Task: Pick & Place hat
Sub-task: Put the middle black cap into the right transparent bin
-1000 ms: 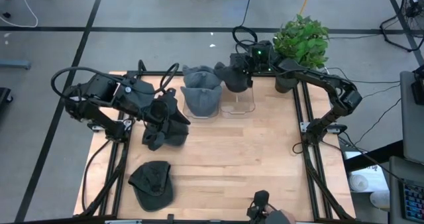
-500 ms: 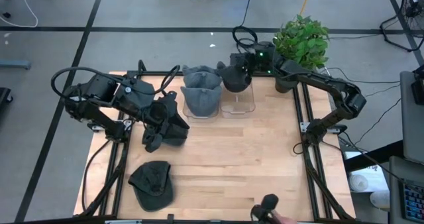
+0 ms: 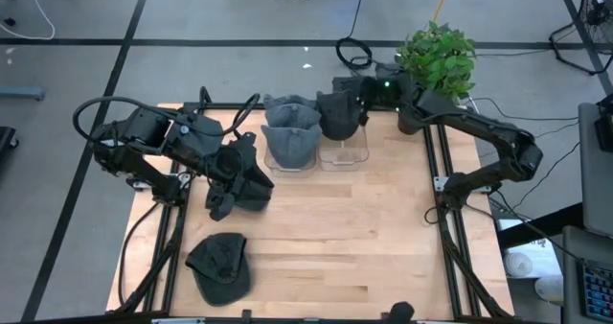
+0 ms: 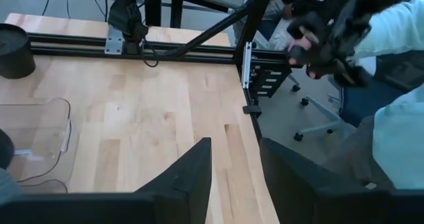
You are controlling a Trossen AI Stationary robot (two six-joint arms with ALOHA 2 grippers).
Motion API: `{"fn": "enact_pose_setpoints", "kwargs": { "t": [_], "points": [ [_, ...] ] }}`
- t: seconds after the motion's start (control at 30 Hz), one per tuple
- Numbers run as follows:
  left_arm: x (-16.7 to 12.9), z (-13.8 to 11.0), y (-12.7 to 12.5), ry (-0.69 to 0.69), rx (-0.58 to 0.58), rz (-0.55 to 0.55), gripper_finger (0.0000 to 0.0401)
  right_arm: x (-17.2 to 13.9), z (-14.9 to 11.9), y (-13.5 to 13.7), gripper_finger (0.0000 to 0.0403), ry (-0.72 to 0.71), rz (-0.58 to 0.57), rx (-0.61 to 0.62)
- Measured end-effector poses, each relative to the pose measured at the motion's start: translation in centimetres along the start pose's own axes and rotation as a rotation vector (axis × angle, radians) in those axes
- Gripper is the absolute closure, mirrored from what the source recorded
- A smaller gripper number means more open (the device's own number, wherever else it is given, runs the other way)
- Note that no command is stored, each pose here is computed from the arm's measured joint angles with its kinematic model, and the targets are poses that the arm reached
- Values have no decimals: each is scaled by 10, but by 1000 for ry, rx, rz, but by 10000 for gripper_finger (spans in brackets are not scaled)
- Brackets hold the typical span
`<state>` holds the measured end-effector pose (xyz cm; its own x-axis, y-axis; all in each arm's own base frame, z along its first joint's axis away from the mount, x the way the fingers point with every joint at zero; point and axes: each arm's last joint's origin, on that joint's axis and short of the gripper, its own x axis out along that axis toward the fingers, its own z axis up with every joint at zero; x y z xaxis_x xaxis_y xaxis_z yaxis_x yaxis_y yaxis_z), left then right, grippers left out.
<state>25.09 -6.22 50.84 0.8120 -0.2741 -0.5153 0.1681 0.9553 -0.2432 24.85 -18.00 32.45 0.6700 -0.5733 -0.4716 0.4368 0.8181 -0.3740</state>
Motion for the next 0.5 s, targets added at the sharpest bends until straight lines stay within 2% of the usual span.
{"fn": "enact_pose_setpoints", "kwargs": {
  "t": [0.13,0.5],
  "points": [
    [0,1,0,-6,0,-1,259,5,-4,18,397,68,74,-31],
    [0,1,0,-6,-3,-2,255,15,-13,49,402,184,261,-37]
  ]
}}
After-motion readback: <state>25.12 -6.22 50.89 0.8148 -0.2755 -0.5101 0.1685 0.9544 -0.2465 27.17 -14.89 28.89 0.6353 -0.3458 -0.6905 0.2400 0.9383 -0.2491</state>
